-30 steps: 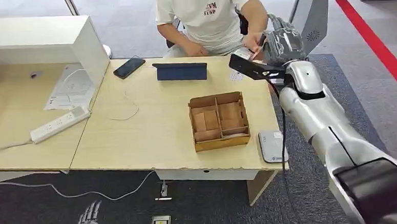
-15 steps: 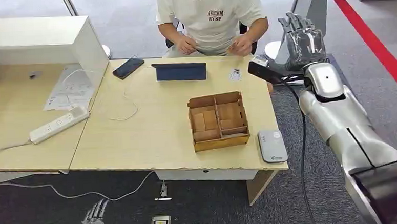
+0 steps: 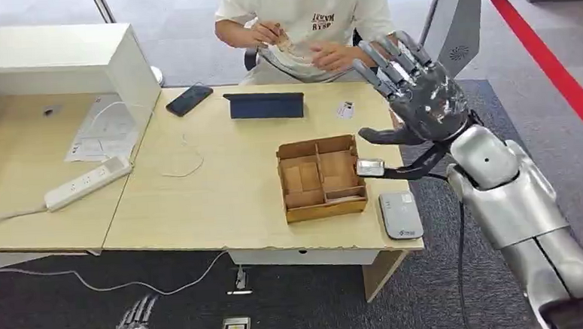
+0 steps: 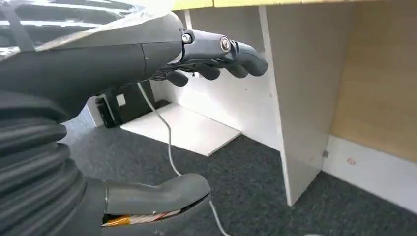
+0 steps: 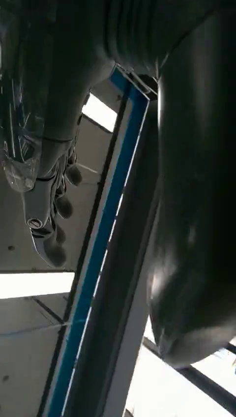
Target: Pass the card to the sensor for recognition and then transmit it.
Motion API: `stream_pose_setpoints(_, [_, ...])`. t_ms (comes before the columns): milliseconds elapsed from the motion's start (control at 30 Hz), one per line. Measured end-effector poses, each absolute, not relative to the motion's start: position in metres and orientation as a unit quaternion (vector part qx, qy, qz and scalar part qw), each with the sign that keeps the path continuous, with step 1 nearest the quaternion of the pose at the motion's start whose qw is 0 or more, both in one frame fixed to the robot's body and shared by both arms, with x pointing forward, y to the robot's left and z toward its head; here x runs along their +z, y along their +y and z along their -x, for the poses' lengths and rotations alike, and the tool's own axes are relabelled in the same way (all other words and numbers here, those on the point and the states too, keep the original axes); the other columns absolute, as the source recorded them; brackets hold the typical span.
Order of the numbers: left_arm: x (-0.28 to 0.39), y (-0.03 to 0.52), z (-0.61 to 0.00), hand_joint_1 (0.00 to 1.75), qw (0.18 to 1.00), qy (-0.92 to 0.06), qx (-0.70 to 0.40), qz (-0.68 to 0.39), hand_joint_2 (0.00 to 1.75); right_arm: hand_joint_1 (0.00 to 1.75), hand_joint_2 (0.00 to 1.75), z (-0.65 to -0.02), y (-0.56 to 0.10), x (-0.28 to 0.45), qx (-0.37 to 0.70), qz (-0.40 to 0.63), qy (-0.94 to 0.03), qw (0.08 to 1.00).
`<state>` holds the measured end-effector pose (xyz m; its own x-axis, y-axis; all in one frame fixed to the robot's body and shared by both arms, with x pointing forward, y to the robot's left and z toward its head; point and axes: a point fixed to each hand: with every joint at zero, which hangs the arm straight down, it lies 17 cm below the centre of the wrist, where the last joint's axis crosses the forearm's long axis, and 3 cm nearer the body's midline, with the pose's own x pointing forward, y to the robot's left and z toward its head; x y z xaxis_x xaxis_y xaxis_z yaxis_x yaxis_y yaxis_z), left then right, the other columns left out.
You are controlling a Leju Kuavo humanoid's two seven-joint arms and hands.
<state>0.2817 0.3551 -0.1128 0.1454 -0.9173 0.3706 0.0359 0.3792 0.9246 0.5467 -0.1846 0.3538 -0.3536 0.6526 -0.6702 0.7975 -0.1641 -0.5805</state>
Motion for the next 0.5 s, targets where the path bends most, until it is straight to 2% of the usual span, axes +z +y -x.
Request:
stream_pose_setpoints(300, [-0.117,0.395,-0.274,0.00,0.657,-0.488,-0.359,-0.450,1.75,0.00,0.00,-0.494,-0.231,0.420,-0.431,-0.579,0.682,0.116])
stream_pose_setpoints(500, [-0.121,0.427,-0.257,0.00,0.708,-0.417,-0.277,-0.498,1.75,0.00,0.00,-0.490,-0.333,0.453,-0.353,-0.651,0.671,0.044])
